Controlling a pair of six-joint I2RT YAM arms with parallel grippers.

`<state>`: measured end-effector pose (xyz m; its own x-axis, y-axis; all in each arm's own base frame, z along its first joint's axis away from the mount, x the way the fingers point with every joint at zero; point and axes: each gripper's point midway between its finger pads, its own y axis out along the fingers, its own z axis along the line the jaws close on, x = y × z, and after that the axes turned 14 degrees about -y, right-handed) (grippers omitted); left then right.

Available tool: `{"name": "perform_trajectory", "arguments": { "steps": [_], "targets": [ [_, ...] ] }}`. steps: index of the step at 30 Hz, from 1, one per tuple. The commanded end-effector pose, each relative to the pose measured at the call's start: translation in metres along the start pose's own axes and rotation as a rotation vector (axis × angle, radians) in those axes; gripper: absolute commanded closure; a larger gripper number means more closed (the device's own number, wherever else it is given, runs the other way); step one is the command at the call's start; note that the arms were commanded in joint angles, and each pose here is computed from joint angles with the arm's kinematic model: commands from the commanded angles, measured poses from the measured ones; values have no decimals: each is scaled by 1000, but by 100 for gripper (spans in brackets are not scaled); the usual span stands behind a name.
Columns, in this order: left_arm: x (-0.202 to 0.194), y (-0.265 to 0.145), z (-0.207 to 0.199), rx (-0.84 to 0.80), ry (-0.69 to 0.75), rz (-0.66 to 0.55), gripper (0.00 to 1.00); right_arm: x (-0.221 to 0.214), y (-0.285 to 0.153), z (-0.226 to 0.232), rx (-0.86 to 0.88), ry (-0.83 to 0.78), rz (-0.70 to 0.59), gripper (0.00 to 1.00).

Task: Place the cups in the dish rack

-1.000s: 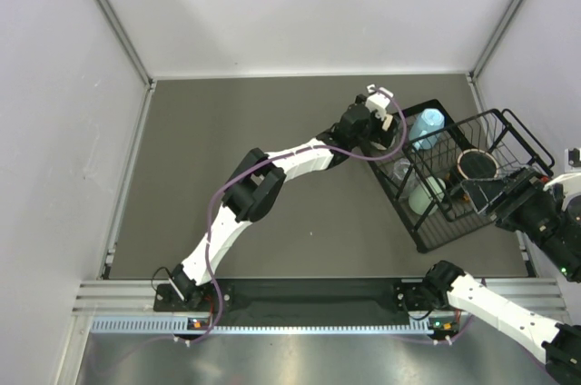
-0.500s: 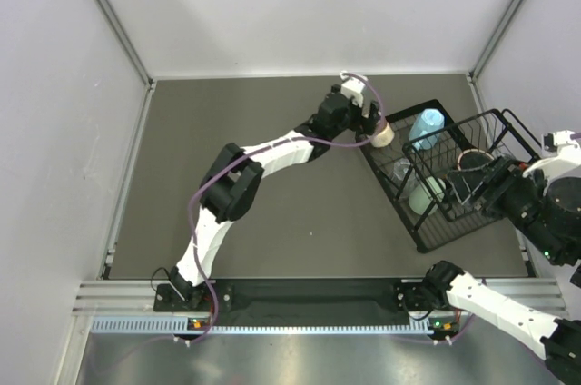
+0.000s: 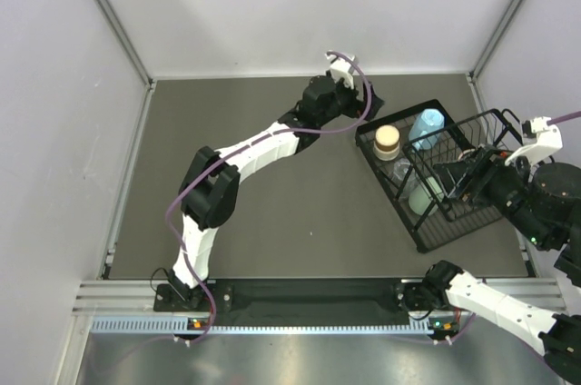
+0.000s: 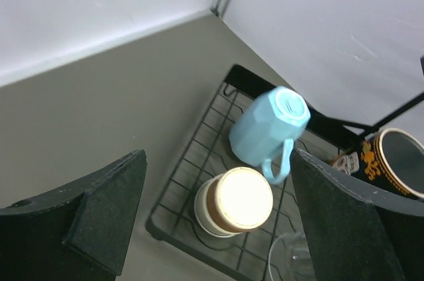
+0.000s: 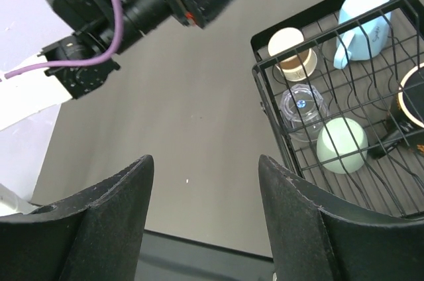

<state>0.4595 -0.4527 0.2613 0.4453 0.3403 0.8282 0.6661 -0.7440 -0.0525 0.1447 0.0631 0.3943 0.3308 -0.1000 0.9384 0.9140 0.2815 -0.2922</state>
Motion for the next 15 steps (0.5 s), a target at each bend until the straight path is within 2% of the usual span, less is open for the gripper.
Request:
{"name": "perform_trajectory", "arguments": {
  "steps": [1, 11, 15],
  "targets": [
    [-7, -1, -4, 20, -53, 10, 8, 9, -1, 8, 39, 11, -31, 35],
    [10, -6, -10, 49, -94, 7, 6, -7, 4, 6, 33, 1, 12, 35],
    [1, -4, -2, 109, -89, 75, 4, -4, 9, 11, 45, -13, 13, 35]
  ]
}}
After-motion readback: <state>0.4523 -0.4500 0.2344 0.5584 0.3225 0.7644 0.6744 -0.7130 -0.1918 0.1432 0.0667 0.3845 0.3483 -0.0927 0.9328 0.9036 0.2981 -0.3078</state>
